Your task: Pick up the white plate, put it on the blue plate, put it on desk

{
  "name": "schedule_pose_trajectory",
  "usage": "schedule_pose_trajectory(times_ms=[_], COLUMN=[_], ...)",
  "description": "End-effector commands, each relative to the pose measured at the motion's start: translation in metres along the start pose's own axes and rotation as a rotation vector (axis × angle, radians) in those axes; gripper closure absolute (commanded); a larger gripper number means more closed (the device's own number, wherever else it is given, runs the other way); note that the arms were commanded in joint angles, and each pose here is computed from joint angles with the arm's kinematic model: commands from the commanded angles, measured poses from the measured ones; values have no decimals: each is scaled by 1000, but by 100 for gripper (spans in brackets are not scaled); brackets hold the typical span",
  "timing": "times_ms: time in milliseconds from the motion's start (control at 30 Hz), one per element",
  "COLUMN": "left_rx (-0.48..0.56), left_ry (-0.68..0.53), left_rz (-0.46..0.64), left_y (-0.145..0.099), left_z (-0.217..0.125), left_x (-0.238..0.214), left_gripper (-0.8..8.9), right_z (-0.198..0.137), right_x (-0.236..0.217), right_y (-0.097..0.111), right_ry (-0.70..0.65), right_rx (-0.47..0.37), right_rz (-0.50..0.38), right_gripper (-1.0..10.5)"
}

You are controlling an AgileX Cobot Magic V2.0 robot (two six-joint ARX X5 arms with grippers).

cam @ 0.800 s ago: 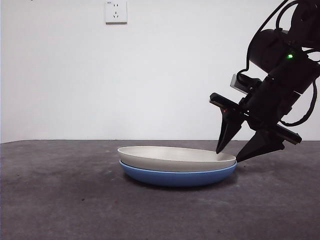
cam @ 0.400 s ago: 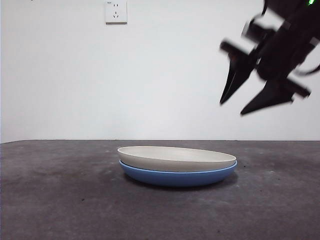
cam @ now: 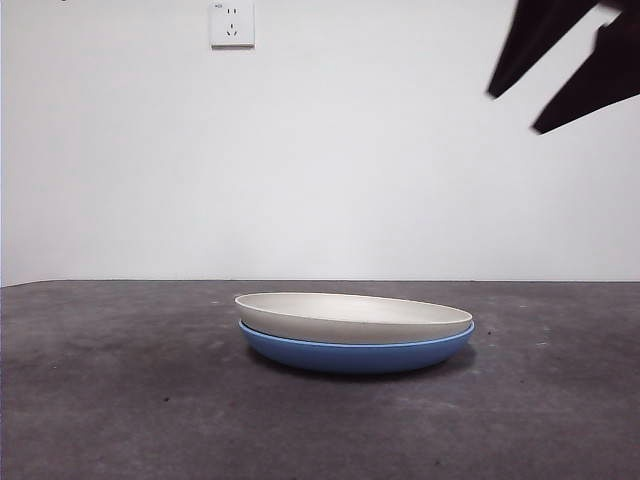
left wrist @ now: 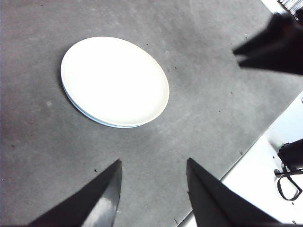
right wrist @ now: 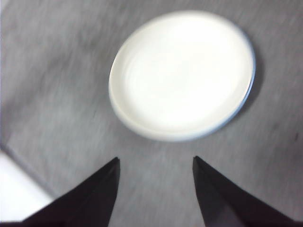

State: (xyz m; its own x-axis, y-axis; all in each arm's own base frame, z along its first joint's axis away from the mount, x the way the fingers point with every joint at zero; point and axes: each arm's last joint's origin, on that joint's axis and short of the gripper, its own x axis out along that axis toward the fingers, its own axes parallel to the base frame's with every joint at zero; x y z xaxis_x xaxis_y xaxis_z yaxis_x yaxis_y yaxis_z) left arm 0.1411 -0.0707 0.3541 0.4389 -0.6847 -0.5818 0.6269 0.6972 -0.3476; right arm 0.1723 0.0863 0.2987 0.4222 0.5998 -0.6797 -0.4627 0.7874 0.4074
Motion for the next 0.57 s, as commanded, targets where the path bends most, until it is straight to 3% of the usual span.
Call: schedule_pose_trajectory(times_ms=[33, 300, 367, 433, 567], left_rx=[14, 13, 12, 12, 17], left_ry=[-12, -11, -9, -9, -10], left_rz=[-7, -7, -7, -7, -7], left_y=[-1, -1, -1, -1, -1], left_z=[3, 3, 3, 3, 3], left_x=[0, 0, 0, 0, 0], left_gripper=[596, 601, 669, 816, 800], right_z=[-6, -13, -13, -13, -13], right_x=[-9, -17, -17, -17, -17], right_y=[8, 14, 14, 14, 14], right_ry=[29, 40, 41, 41, 37], right_rx=[-56, -73, -73, -75, -75], right_rz=[15, 25, 25, 25, 25], right_gripper=[701, 704, 789, 951, 938])
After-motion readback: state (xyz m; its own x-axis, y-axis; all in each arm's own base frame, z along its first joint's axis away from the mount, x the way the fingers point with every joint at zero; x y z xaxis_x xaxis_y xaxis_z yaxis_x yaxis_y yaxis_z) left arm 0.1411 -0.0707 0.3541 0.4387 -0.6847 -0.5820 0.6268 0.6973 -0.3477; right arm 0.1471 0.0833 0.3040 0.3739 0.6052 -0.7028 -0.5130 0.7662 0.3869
